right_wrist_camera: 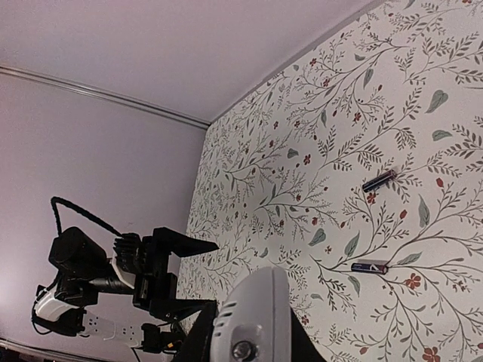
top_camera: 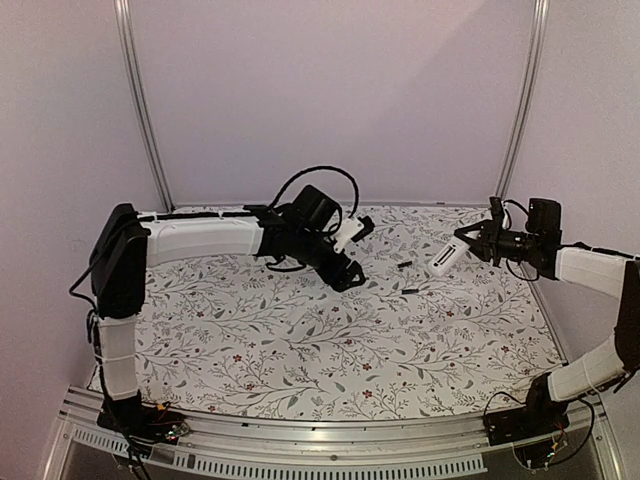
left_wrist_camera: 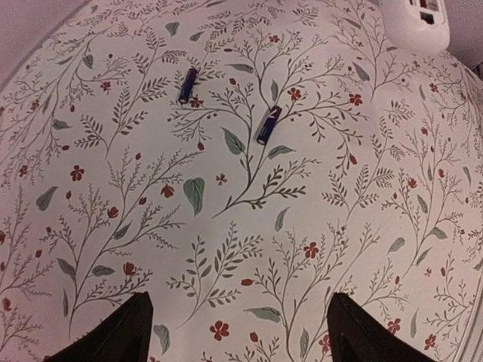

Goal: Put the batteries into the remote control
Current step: Pick up the battery from the center of the board.

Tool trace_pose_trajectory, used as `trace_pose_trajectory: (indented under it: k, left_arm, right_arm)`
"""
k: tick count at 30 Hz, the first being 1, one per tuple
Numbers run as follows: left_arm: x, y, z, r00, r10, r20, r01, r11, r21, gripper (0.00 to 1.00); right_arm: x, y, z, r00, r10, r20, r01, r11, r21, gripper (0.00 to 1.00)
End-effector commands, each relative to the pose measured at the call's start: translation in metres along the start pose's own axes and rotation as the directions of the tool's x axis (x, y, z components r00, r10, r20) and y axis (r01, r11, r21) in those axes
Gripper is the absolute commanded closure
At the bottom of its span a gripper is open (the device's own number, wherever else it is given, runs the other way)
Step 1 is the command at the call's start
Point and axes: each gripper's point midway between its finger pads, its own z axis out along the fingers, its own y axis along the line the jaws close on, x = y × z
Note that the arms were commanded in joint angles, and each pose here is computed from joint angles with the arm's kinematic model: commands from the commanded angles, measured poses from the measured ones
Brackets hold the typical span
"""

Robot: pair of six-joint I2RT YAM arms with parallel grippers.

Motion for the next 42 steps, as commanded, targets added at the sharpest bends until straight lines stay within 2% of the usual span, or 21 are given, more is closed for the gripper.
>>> trace_pose_trajectory:
  k: [1,12,21,27,33,38,42]
  left_arm:
    - [-0.011,-0.021,0.045,0.992,0.112,0.064,-0.119,0.985,0.124,0.21]
    - [-0.002,-0.028,0.127,0.988,0.153,-0.009,-0.149,0.972,0.18,0.24]
    - [0.005,-0.043,0.161,0.986,0.163,-0.044,-0.149,0.961,0.232,0.3]
    - [-0.001,-0.045,0.175,0.992,0.115,-0.05,-0.101,0.969,0.227,0.35]
    - [0.01,-0.051,0.194,0.994,0.091,-0.055,-0.075,0.969,0.234,0.37]
    - [0.017,-0.068,0.202,0.988,0.147,-0.053,-0.13,0.961,0.245,0.46]
    - [0.02,-0.069,0.203,0.984,0.167,-0.061,-0.149,0.961,0.234,0.57]
  right_arm:
    - [-0.007,-0.005,-0.018,0.999,0.031,0.045,-0.032,0.999,0.009,1.0]
    - [-0.007,-0.016,-0.019,0.998,0.052,0.037,-0.052,0.999,0.014,1.0]
    - [-0.007,-0.017,-0.019,0.998,0.054,0.034,-0.054,0.998,0.013,1.0]
    - [-0.007,-0.018,-0.019,0.998,0.056,0.033,-0.056,0.998,0.014,1.0]
    - [-0.008,-0.016,-0.019,0.998,0.051,0.036,-0.052,0.999,0.011,1.0]
    - [-0.01,-0.017,-0.02,0.998,0.055,0.038,-0.056,0.998,0.012,1.0]
    - [-0.011,-0.019,-0.02,0.997,0.058,0.04,-0.059,0.998,0.014,1.0]
